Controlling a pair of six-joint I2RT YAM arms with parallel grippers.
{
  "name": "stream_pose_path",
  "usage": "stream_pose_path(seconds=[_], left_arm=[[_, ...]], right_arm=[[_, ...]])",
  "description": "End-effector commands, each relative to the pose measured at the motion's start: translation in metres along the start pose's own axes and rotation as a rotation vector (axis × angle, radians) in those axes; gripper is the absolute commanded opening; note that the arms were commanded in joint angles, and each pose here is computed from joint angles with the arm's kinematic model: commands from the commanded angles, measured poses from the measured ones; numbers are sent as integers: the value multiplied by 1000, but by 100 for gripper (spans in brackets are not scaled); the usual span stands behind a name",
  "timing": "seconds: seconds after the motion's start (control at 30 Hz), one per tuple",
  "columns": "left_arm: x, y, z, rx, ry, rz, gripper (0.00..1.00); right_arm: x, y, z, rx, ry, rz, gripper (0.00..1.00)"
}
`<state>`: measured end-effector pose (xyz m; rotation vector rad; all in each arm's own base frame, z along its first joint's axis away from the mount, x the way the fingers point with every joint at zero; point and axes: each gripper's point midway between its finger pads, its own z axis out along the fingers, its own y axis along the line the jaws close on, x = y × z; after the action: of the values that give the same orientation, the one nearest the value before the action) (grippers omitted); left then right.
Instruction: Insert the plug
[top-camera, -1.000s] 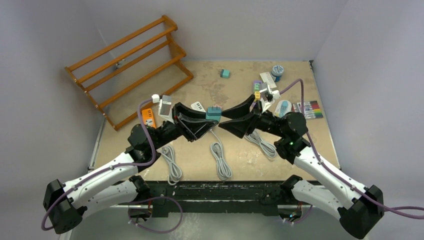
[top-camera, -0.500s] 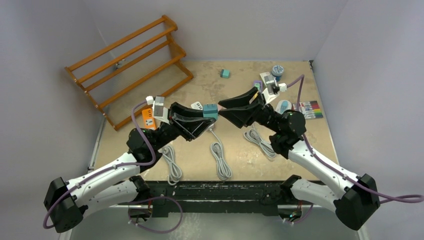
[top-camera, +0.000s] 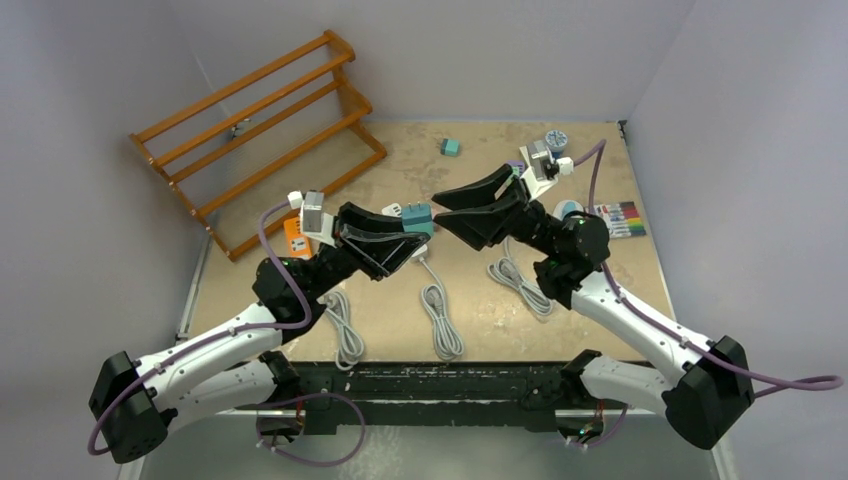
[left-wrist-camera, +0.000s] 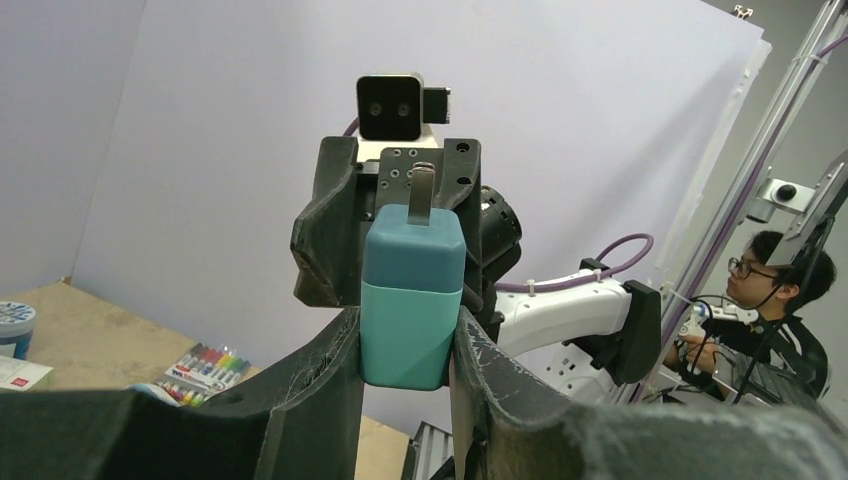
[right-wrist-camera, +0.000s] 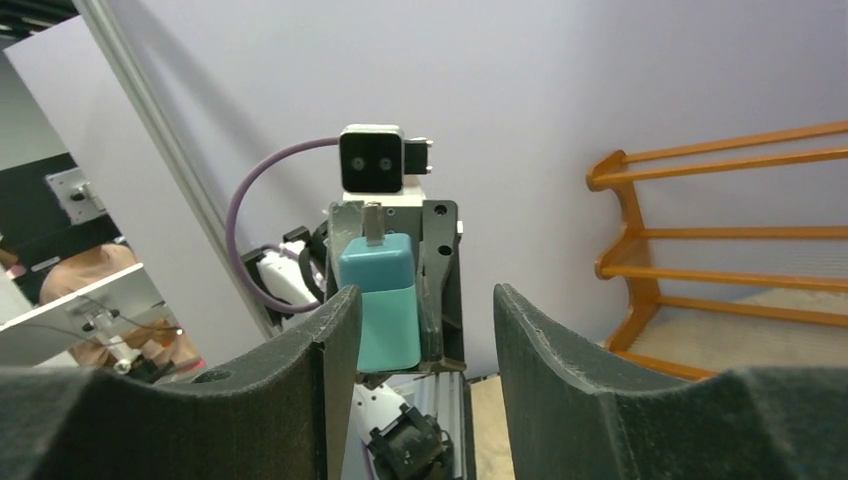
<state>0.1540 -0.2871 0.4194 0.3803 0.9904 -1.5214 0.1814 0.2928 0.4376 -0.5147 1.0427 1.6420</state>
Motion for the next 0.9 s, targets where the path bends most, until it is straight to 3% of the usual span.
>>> stream_pose_path(seconds=[0.0,0.27,0.4,0.6,0.67,0.73,0.77,0.87], left_arm=[[-2,-3,5,13,1,9,0],[-3,-1,6,6,-7,7,0],[-3,-1,7,4,-6,5,0],[8,4,9,-20,64,13,0],[15,10,10,-52,120,19,16],[21,15,7,-81,157,20,42],[22,17,4,-98,166,25,49],[21,21,-4,-129,166,53,55]], right_arm=[[-2,33,3,-139,25,-29,54],[13,36,3,-180,92,10,53],[16,31,6,-155,114,13,27],[20,30,7,-152,149,7,1],[18,30,7,-143,151,-18,0],[17,29,7,-124,157,-37,0],[16,30,6,-115,154,-43,0],[13,35,3,-115,149,-53,0]])
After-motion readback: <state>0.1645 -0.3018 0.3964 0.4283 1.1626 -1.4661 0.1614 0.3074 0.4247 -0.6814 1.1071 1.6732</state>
